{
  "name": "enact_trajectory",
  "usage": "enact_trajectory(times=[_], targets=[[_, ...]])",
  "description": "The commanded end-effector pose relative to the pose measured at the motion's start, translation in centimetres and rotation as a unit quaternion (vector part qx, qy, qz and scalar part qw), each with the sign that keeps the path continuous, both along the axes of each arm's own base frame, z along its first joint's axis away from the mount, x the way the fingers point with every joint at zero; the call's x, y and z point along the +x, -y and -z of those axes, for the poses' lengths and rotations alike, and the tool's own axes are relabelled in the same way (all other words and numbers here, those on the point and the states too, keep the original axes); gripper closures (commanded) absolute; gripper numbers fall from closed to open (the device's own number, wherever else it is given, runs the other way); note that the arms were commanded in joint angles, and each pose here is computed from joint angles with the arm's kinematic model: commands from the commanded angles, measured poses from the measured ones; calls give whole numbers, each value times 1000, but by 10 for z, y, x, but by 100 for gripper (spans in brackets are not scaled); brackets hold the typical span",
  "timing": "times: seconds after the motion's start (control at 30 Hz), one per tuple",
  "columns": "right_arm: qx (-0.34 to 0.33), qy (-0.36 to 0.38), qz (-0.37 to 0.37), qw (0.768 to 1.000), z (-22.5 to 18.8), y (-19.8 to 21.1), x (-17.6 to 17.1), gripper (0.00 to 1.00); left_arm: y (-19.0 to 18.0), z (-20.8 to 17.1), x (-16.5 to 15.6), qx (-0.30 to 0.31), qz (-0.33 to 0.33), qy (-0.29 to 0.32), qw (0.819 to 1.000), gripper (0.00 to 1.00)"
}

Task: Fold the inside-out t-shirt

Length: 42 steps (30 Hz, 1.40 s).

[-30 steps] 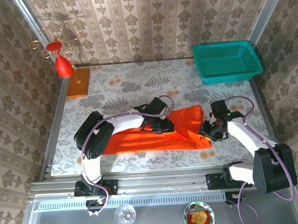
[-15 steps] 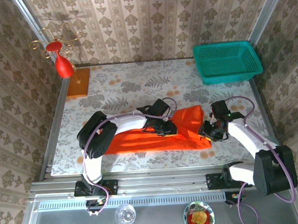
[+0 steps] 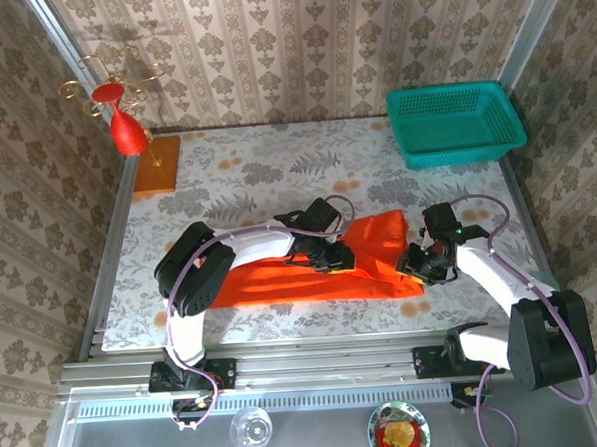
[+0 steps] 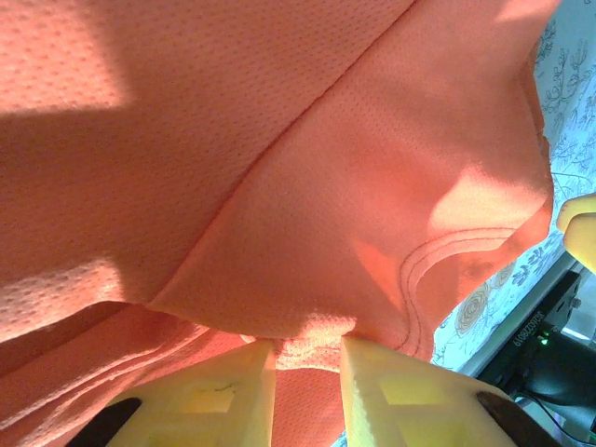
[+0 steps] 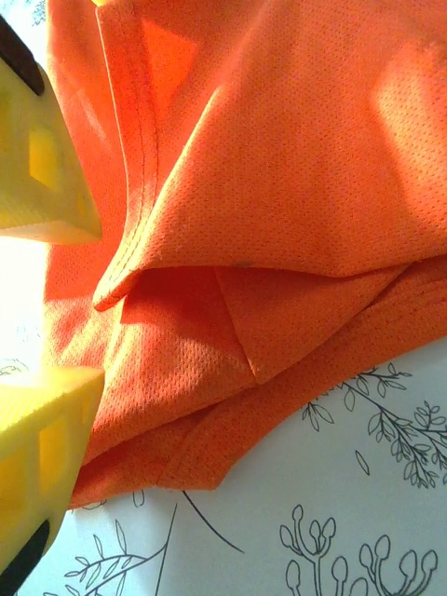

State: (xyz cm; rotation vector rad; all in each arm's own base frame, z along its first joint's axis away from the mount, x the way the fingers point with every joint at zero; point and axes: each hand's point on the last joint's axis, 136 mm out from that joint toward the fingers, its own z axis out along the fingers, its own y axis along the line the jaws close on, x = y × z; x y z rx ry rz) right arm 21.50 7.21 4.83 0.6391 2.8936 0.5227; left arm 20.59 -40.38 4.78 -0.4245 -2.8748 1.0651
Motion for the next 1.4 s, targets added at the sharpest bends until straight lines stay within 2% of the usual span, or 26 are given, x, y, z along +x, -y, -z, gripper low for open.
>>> enact_trajectory(times=[0.0,0.23,0.57,0.67,0.83,1.13,1.37], targets=[[8,3,-2,1000,-1,-2,-1,60,-1,8,-8,19,7,-14,1000,74],[9,4,-2,1000,-1,-2,-1,60,-4,13,-7,38,10,-12,999,71],[23,6,-4,1000,0,-7,2,60,1,-20,-1,11,13,21,1000,97],[40,5,-14,999,-1,-14,6,60,-2,-28,-2,6,11,26,1000,100],[80,10,-24,996,-2,-28,18,62,-8,-33,-8,5,14,25,1000,100],[84,9,-30,996,-4,-31,29,65,-12,-24,-21,8,32,0,999,100],[9,-21,-29,999,15,-7,22,64,-13,-6,-25,24,37,-15,999,99]])
